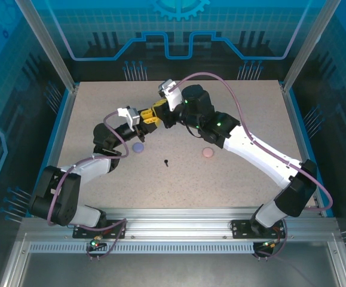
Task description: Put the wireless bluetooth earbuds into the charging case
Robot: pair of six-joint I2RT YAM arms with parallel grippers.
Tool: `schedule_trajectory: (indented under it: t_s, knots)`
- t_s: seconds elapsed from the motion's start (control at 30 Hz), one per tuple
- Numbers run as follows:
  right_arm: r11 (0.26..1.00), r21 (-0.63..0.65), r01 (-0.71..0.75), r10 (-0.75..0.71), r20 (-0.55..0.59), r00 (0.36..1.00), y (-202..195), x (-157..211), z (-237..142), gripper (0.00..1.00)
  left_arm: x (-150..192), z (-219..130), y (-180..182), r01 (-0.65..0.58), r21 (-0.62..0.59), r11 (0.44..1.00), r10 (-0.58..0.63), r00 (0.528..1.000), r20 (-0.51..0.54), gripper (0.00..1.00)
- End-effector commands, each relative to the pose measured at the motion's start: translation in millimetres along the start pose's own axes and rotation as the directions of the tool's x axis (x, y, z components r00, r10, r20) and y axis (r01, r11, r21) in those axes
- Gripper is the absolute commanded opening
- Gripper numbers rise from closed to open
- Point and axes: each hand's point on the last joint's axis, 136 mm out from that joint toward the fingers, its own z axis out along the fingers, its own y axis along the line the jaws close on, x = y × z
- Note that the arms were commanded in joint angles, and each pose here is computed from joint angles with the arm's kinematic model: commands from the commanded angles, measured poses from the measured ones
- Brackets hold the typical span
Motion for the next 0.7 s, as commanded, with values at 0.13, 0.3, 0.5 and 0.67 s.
schedule_trajectory:
  t_s: [0.13,0.3,0.5,0.67]
  knots:
    - [0.999,0.030,-0.015,0.014,0.020,1.000,-9.7,-2.2,7.3,0.10,-23.8,4.1,-12.2,-0.079,0.046,0.996,0.077,0.996,0.043,0.00]
    - [0.999,0.042,-0.020,0.019,0.016,1.000,-13.7,0.1,7.3,0.09,-25.7,4.2,-13.1,-0.084,0.046,0.995,0.082,0.996,0.045,0.00]
    - [0.998,0.054,-0.017,0.016,0.018,1.000,-16.8,1.2,2.1,0.08,-27.1,4.1,-13.2,-0.087,0.044,0.995,0.085,0.996,0.041,0.00]
    - [0.999,0.033,-0.001,0.001,-0.001,1.000,-13.0,6.2,1.9,0.07,-29.9,3.9,-13.0,-0.090,0.039,0.995,0.089,0.995,0.044,0.00]
